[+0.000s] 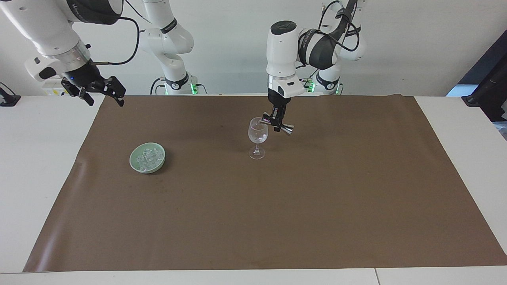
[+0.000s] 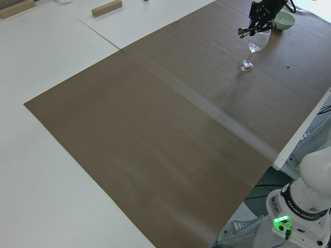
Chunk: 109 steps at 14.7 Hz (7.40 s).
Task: Pour wine and add ice with both arms
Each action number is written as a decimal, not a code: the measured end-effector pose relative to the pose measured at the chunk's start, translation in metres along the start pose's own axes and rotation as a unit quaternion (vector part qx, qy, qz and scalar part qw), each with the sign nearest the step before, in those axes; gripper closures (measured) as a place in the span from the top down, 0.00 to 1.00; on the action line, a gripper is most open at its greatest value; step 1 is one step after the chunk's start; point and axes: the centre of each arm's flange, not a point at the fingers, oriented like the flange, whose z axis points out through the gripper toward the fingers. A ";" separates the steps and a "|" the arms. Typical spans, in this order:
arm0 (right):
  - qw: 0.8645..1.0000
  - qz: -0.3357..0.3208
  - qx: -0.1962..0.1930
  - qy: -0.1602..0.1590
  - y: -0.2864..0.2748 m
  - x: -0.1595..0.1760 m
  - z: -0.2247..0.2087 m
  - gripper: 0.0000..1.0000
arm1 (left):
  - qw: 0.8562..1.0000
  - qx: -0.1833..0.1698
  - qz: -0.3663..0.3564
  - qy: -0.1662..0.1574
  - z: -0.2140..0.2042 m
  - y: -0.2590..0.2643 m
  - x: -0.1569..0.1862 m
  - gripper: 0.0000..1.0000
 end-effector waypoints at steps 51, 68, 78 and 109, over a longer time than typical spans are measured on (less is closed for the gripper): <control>0.983 -0.184 0.007 0.027 -0.022 0.028 0.286 0.65 | 0.764 -0.067 -0.330 -0.551 0.252 -0.155 0.485 0.21; 0.983 -0.183 0.008 0.021 -0.021 0.025 0.291 0.52 | 0.741 -0.071 -0.356 -0.565 0.290 -0.176 0.495 0.21; 0.983 -0.179 0.007 0.027 -0.016 0.024 0.293 0.52 | 0.742 -0.078 -0.354 -0.564 0.292 -0.182 0.496 0.73; 0.983 -0.180 0.007 0.027 -0.018 0.019 0.299 0.25 | 0.966 -0.057 0.211 -0.139 -0.006 -0.057 0.511 1.00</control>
